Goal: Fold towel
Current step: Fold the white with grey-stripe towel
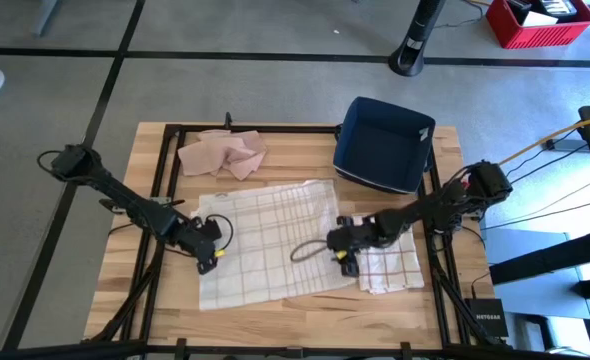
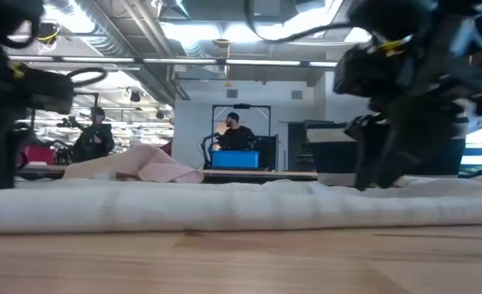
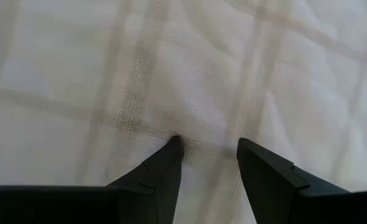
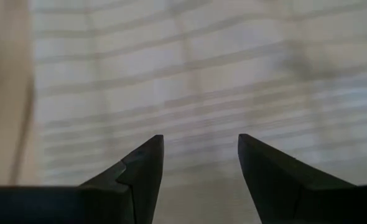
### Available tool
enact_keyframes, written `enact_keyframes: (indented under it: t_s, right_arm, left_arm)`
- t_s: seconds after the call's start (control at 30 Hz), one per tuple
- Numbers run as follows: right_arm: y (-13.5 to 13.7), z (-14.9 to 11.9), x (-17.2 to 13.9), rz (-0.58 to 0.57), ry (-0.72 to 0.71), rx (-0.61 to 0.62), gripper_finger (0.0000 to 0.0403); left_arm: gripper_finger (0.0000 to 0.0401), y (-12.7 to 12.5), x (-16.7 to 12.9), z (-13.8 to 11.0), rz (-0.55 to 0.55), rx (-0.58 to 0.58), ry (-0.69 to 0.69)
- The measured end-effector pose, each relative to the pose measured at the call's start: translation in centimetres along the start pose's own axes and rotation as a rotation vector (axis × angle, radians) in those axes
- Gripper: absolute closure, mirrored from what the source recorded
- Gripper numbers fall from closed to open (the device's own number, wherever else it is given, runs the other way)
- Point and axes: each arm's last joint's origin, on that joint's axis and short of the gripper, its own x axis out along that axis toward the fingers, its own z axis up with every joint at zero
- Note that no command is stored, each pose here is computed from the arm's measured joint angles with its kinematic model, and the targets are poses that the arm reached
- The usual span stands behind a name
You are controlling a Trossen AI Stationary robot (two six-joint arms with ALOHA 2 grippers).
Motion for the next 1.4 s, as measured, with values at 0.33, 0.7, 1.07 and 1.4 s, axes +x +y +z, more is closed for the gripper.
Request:
enact_keyframes:
  t_s: [0.33, 0.7, 1.07, 1.4]
  right_arm:
    - [4.4, -2.0, 1.0, 0.072, 0.049, -0.09, 0.0194]
    - [5.3, -1.2, 0.4, 0.24, 0.225, 0.024, 0.0232]
    - [3.3, 4.3, -0.8, -0.088, -0.023, -0.144, 0.0237]
    - [-3.2, 4.5, 3.6, -0.143, 0.079, -0.099, 0.0237]
  left_arm:
    - [0.0251, -1.6, -0.3, -1.8, -0.082, -0.031, 0.018]
    - [0.0251, -1.5, -1.4, -2.1, 0.006, -0.005, 0.136]
    - [0.0251, -1.8, -2.2, 0.4, 0.077, 0.058, -0.059]
    - [0.0251, 0.8, -0.3, -0.4, 0.197, 0.023, -0.127]
